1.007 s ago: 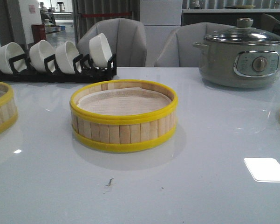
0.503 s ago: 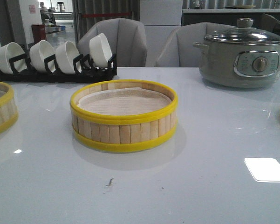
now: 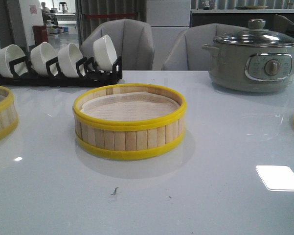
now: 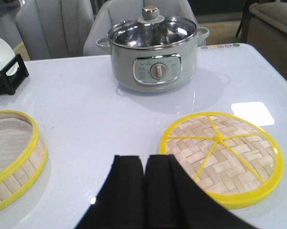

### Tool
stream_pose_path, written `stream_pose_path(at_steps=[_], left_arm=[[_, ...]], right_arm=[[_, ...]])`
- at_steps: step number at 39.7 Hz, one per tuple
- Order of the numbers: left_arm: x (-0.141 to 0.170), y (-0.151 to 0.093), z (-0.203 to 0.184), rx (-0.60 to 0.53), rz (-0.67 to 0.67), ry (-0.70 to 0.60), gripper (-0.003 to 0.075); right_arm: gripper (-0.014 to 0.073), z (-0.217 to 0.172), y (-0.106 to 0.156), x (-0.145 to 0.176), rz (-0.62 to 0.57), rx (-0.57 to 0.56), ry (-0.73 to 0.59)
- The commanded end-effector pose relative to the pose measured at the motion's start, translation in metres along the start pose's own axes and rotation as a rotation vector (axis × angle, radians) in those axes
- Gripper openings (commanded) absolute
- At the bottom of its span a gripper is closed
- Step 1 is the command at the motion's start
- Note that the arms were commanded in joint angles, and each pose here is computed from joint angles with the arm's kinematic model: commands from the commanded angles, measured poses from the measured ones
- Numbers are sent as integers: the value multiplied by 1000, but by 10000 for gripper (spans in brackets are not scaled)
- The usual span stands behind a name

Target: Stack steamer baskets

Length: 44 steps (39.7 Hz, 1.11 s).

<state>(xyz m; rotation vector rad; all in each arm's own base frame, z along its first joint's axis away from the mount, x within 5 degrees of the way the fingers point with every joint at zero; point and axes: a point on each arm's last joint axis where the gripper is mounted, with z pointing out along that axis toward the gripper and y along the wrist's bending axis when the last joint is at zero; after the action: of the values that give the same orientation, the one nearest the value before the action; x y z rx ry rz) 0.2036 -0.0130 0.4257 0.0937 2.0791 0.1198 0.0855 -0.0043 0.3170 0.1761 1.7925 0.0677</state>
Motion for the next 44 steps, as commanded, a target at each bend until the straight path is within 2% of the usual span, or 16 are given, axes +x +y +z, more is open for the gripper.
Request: stream_pose_path(at_steps=[1,6,13,30,32,35,37,40,44], left_arm=[[-15,1,-11,2,4,-116,85],[-15,1,-11,2,4,-113,85],[-14,1,-11,3,2,-108,85],[-13,1,-11,6,-2,-97,85],[-13,0,-11,12,-9,-96,85],[-13,-1,-10,23,-18,-93,94],[-13,-1,-7,23,-17,-85,129],[-13,-3,3,24,-13,-59,242],[-10,-8,24,38,-16,-1,472]], right_arm=[[67,24,6,-46,-18,-1,-32],[67,58,9,-75,-17,8,52],[67,83,11,-91,-17,11,75],[74,94,12,-100,-17,3,-31],[105,94,12,-100,-17,3,-29],[214,94,12,-100,-17,3,-30],[312,94,12,-101,-17,2,-36],[443,94,12,-102,-17,1,-51],[474,94,12,-103,-17,0,-63]])
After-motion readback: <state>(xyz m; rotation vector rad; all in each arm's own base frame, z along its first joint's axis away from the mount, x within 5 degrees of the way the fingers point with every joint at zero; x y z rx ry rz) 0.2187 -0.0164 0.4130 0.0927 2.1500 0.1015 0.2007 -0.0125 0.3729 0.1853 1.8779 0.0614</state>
